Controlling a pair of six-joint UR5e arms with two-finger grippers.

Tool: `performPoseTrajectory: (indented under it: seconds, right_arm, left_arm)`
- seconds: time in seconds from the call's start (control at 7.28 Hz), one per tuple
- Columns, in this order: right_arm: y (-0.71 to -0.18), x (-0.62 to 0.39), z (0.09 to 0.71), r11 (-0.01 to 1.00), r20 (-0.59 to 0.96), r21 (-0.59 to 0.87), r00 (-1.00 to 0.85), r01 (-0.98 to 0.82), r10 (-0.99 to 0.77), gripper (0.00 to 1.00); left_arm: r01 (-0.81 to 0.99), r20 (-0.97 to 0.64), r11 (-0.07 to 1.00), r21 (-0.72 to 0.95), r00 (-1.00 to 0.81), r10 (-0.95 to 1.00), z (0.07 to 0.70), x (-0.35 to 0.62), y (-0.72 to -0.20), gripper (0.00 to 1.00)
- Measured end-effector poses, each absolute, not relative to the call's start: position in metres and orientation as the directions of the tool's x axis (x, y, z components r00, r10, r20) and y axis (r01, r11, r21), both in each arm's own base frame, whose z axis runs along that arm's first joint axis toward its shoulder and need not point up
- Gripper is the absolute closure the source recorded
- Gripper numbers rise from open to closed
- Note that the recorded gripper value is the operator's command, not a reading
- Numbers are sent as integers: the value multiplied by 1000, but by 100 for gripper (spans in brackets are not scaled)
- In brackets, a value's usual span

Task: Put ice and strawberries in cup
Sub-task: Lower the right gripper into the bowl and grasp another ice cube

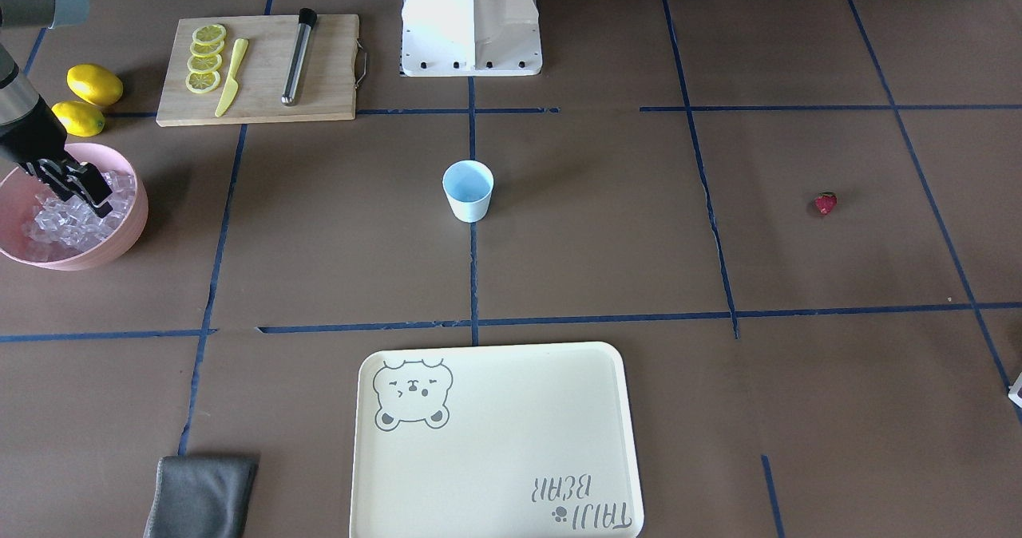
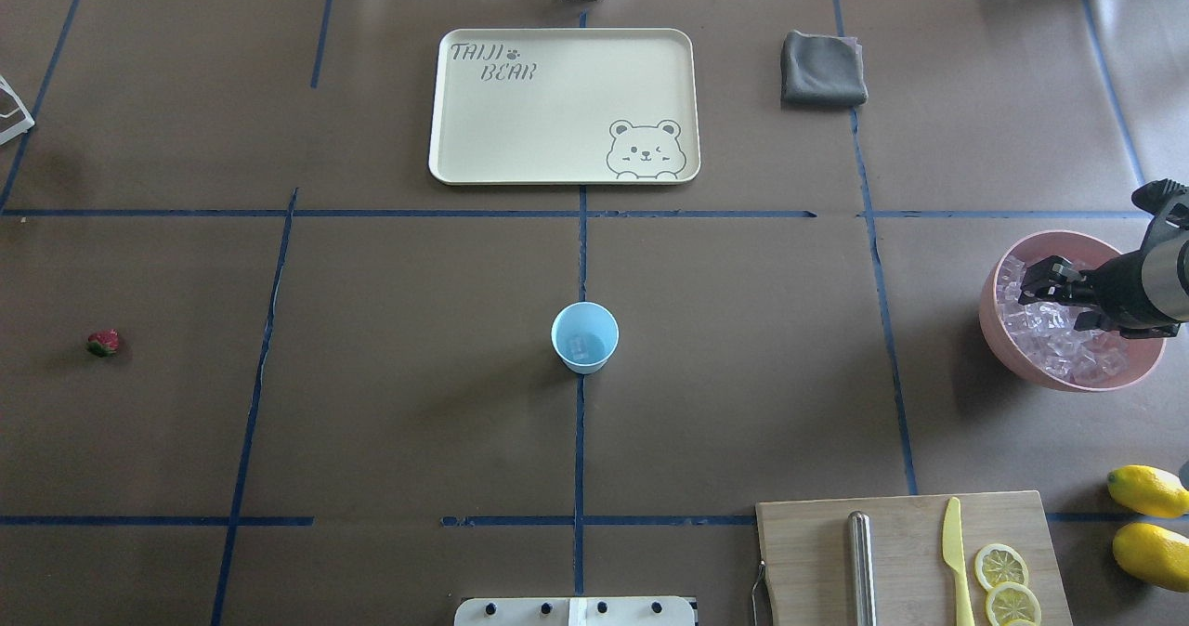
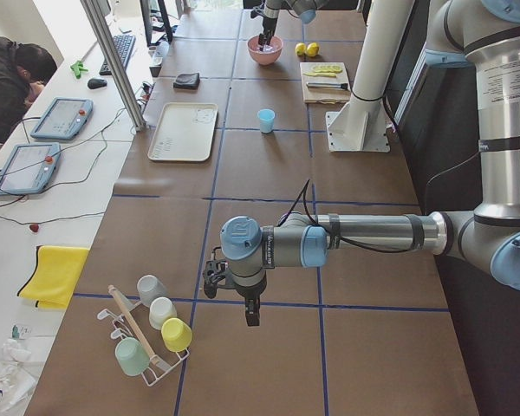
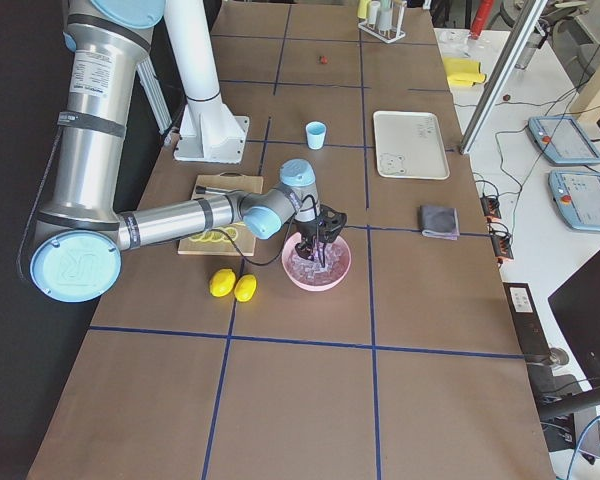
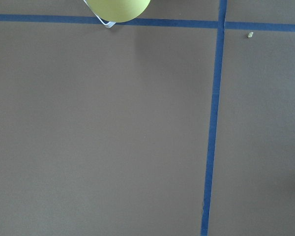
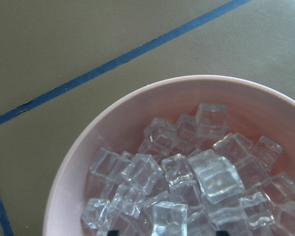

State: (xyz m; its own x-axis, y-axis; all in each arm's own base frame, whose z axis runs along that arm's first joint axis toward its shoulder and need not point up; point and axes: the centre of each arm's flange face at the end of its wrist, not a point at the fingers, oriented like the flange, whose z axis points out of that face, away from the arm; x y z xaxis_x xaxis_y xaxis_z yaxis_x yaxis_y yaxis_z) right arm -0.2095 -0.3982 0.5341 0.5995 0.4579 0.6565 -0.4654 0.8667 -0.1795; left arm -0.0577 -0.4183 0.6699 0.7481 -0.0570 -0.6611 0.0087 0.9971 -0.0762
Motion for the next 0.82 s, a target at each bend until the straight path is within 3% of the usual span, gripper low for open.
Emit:
performPoseTrajectory:
  seconds: [0.14,0.41,0.82]
  right_arm:
    - [-398,-209,535,867,656,-179,600,-465,458,78]
    - [-398,-208,535,868,656,-177,602,-465,456,90]
    - [-398,-206,532,867,660,-174,598,-467,455,94]
  left_arm:
    - [9,-661,997,-76,748,-57,670,-58,-418,0]
    - [9,-661,997,-77,748,-57,670,-58,-418,0]
    - [8,-661,997,-77,748,-57,670,-57,-418,0]
